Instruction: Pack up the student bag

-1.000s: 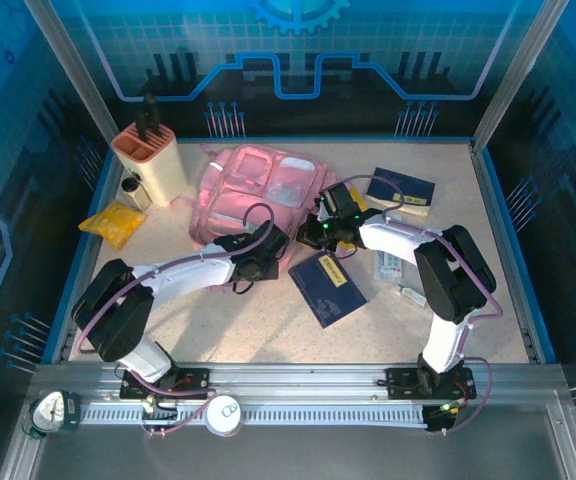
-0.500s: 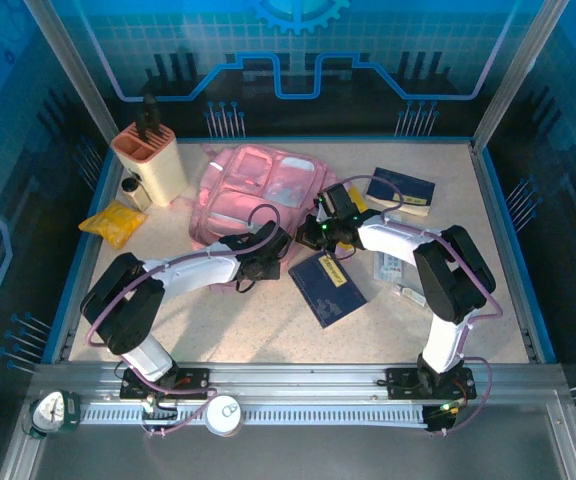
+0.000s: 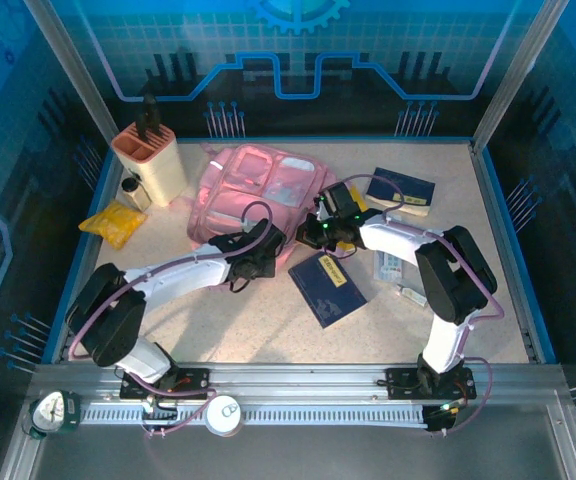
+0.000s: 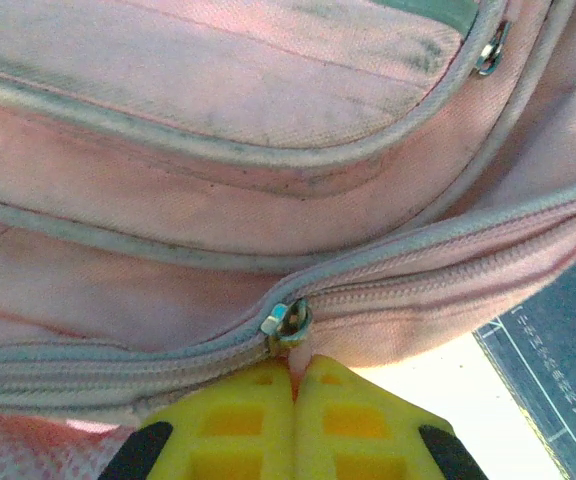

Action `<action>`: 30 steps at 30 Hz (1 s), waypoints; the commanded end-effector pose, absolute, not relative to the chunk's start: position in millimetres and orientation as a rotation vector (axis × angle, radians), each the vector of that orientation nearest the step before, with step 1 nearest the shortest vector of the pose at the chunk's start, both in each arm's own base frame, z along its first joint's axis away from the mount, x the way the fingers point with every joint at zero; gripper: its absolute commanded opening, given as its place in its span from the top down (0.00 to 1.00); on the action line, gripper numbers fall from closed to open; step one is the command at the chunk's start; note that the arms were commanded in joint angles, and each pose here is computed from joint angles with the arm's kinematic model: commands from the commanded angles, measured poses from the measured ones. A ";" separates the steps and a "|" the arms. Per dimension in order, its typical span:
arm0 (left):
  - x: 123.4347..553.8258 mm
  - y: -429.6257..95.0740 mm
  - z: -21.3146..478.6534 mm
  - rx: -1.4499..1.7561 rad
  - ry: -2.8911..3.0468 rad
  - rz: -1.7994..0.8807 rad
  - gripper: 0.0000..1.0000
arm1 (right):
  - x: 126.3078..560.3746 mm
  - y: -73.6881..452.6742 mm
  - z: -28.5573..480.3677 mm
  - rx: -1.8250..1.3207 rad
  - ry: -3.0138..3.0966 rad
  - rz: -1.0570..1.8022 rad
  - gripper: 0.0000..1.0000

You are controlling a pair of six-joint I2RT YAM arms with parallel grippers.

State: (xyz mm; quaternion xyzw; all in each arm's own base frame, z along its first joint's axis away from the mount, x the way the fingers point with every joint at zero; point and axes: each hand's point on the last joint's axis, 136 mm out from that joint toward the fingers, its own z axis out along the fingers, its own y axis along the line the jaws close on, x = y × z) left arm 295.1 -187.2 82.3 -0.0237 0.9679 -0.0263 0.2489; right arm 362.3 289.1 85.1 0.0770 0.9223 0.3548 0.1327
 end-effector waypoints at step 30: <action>274.7 -195.4 100.5 -0.169 2.677 -0.216 1.00 | 326.4 307.1 106.1 0.425 2.678 1.196 0.26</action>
